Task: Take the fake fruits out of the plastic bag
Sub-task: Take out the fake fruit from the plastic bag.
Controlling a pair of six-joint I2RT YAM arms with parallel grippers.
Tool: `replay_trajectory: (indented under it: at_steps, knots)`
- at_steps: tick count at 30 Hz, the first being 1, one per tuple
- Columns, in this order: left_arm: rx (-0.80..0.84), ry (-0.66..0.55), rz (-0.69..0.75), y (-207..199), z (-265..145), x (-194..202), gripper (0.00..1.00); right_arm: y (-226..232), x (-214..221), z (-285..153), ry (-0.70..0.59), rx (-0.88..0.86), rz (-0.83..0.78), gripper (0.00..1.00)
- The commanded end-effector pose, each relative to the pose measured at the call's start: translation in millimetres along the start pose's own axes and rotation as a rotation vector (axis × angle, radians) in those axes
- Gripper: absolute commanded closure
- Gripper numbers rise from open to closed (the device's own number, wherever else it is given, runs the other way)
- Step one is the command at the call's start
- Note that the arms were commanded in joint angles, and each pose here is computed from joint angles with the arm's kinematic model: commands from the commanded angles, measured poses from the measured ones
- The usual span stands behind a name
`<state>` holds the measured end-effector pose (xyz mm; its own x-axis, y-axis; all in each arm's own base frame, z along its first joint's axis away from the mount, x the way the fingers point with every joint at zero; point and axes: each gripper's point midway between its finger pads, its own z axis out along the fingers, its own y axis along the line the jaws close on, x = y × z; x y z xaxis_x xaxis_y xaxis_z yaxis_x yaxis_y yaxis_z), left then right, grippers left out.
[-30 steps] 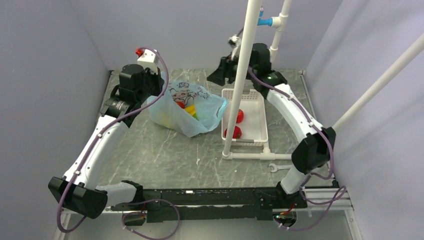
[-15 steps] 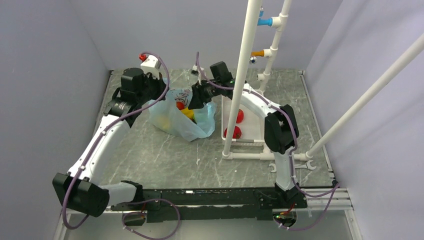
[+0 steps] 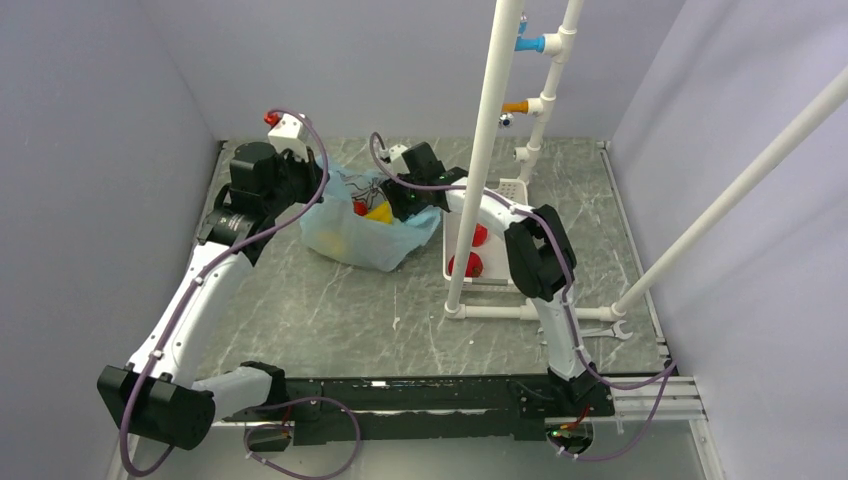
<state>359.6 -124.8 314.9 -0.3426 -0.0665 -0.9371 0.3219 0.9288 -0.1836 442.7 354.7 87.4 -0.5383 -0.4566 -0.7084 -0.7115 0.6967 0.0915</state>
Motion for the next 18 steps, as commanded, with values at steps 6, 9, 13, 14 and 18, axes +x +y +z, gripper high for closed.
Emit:
replay_trajectory:
  at_steps: [6,9,13,14,18]
  knots:
    - [-0.118,-0.067,-0.006,19.9,-4.1,-16.6,1.00,-19.6,-26.0,5.4,-0.011,0.139,0.005,0.40]
    - [-0.143,-0.081,-0.011,24.8,-8.1,-19.0,1.00,27.8,-52.5,-15.8,-0.109,-0.053,-0.019,0.35]
    - [-0.175,-0.101,-0.011,30.3,-15.3,-21.6,1.00,74.3,-79.2,-55.0,-0.220,-0.285,-0.018,0.32]
    - [-0.187,-0.109,-0.013,31.9,-17.9,-22.8,1.00,84.5,-82.9,-63.4,-0.241,-0.338,-0.021,0.31]
    - [-0.215,-0.143,-0.019,35.0,-28.7,-30.8,1.00,115.0,-83.4,-82.7,-0.278,-0.497,-0.060,0.23]
